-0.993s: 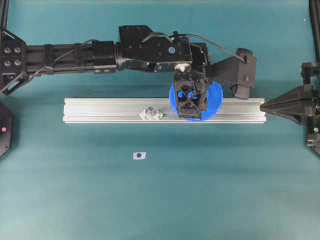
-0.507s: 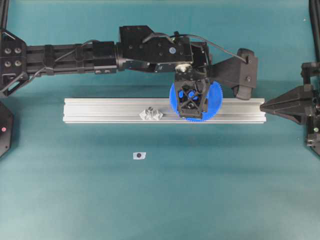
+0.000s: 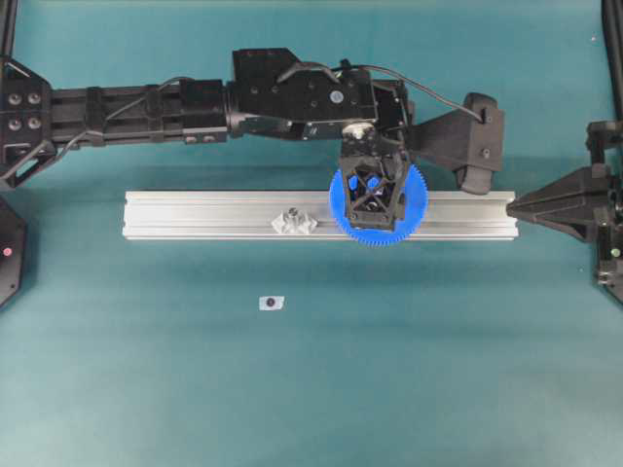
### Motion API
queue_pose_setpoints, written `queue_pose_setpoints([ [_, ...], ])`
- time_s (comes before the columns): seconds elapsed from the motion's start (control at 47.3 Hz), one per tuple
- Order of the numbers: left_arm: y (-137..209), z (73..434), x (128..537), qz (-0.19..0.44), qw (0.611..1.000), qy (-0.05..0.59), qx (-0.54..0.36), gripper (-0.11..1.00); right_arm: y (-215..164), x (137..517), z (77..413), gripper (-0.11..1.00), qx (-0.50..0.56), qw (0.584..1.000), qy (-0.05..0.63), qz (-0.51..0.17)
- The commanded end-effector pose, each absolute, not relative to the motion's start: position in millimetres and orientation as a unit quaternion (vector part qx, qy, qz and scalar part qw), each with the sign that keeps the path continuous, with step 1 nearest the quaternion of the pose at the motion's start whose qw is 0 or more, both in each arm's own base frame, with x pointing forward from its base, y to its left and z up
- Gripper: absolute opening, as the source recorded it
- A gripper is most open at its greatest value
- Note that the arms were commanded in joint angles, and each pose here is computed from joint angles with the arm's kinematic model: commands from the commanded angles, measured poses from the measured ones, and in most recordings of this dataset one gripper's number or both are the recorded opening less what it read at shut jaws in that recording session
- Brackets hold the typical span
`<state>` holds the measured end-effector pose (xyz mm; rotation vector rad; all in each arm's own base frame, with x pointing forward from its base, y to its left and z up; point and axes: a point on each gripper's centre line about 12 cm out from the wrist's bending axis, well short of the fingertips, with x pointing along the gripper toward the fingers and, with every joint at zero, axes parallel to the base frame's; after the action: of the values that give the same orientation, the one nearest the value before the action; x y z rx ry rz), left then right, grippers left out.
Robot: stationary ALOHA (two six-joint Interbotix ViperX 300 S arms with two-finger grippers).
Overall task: Find the location of the shaft and insert the large gear.
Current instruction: 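Align the gear's bore with the shaft and push it on, then open the left gripper and pull it back from the gear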
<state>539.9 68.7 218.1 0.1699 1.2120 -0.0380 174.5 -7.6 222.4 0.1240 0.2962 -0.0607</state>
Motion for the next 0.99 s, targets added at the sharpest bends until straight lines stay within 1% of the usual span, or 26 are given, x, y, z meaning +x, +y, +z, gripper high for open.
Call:
queue_pose_setpoints([
  [0.0,67.4,241.7,540.5,-0.015,0.833,0.547,0.086,0.90,-8.0,176.3,226.4,0.00,0.067,0.987,0.142,-0.031],
  [0.972,67.6,243.6,541.7,-0.013,0.835,0.544,0.084,0.90,-8.3,176.1,226.7,0.00,0.067,0.987,0.141,-0.032],
])
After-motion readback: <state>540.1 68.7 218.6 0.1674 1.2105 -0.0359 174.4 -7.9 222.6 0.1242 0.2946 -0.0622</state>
